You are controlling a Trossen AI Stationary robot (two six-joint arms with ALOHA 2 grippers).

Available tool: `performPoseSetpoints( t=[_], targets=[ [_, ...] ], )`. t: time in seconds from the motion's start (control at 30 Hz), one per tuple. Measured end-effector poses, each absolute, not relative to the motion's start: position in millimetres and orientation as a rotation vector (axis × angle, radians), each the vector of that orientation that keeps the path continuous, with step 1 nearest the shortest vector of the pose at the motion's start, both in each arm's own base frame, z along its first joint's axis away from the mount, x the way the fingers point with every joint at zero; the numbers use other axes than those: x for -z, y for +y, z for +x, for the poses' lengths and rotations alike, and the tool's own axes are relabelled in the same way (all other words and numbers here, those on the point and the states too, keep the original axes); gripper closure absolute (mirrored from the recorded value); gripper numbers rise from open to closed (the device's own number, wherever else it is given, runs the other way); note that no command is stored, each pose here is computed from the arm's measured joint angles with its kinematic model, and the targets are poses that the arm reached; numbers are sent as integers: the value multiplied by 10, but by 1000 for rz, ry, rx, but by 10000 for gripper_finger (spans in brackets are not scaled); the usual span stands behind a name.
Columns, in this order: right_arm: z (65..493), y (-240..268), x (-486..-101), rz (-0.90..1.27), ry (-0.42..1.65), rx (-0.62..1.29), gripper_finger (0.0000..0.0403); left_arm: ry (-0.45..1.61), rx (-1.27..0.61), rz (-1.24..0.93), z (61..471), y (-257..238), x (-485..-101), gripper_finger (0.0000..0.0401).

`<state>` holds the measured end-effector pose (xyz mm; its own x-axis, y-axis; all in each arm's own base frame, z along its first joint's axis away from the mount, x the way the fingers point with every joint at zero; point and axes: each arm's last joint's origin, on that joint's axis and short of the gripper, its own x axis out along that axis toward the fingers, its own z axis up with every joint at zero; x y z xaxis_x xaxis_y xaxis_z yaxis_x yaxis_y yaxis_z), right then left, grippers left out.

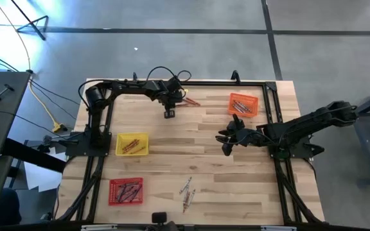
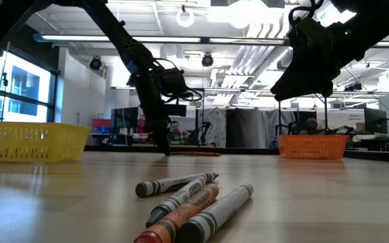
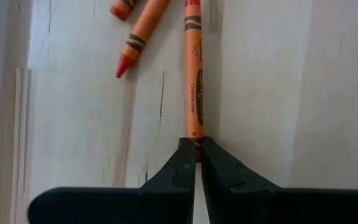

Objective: Sort crayons
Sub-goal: Put the orange crayon into the yellow bin

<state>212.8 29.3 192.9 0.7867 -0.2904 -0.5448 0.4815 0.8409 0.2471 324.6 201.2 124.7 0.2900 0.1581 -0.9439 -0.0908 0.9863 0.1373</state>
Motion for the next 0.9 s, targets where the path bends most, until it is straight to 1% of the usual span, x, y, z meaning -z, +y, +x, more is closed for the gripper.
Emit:
performPoseSetpoints(
  t=[0.27,0.4,0.47,0.57,0.67,0.8,0.9],
  targets=[
    [2128,293,-1929,390,515,427,277,1302,-254,-34,3283,1992,-1329,400],
    [2128,293,-1929,390,516,428,277,1361,-279,30,3276,1880,-1484,401],
    [2128,293,-1929,390,516,428,277,1331,-315,86,3288,1817,-1676,401],
    [2127,293,-1927,389,517,428,277,1296,-354,93,3243,1666,-1938,401],
    [2127,293,-1927,389,516,428,277,1282,-391,59,3143,1424,-2223,401],
    [2126,293,-1926,389,517,428,277,1265,-451,-43,2942,987,-2610,401],
    [2127,293,-1926,389,517,428,277,1200,-504,-104,2779,625,-2878,401]
  ],
)
